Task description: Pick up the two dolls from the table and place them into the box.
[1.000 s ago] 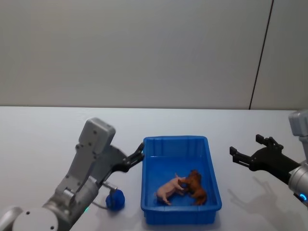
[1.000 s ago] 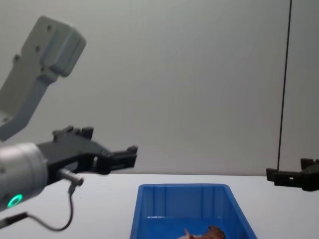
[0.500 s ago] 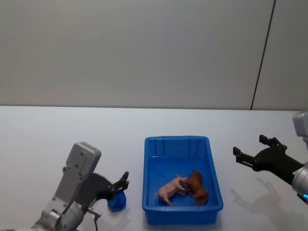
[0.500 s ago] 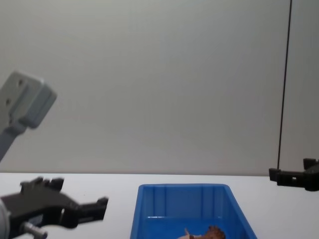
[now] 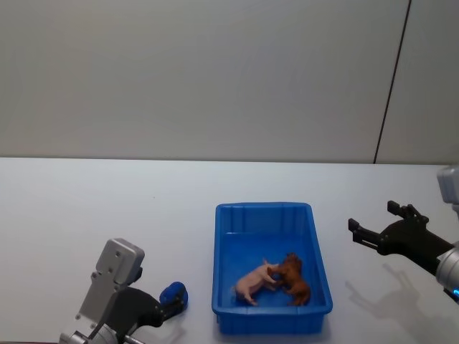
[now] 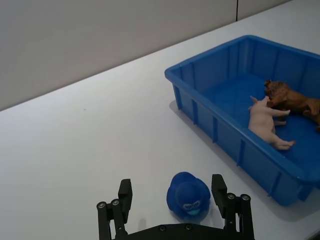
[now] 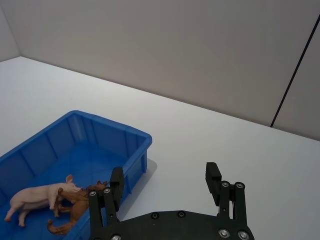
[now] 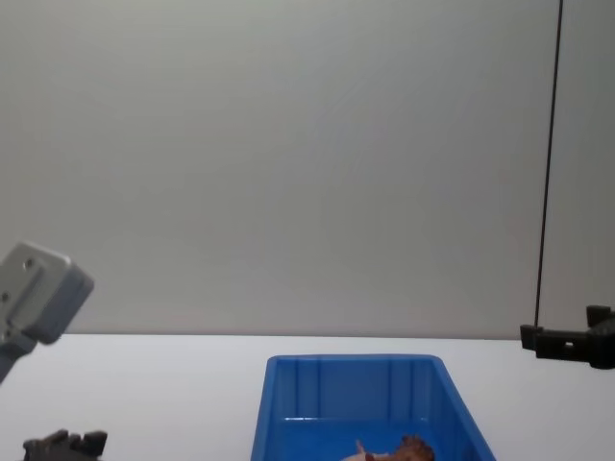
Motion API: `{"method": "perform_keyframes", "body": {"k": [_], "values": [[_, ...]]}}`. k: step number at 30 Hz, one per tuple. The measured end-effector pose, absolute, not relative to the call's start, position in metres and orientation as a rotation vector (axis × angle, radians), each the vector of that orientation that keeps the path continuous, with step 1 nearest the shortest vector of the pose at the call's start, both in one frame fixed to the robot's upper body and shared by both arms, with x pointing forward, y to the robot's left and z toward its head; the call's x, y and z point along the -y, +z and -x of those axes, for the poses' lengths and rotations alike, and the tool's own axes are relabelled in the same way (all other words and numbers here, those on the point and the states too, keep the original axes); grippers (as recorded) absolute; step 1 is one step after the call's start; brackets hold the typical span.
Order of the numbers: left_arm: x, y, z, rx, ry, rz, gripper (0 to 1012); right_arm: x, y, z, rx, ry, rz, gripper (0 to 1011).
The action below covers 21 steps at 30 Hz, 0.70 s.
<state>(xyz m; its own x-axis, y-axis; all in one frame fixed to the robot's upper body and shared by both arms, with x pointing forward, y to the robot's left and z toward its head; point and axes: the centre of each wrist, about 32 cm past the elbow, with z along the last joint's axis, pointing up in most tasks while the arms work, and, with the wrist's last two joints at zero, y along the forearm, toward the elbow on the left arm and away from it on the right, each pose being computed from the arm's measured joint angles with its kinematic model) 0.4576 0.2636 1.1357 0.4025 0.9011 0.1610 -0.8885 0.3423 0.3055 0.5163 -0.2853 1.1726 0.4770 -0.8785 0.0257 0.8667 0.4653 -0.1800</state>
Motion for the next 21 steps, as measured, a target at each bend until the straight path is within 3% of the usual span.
{"method": "perform_keyframes", "body": {"k": [18,21], "values": [[-0.271,1.116,-0.475,-0.082,1.107,-0.408,1002,0.285,1.173,-0.516,-0.074,-1.073,0.178,1001],[-0.271,1.113,-0.477,-0.087,1.096,-0.416,946,0.286,1.173,-0.516,-0.074,-1.073,0.178,1001]]}}
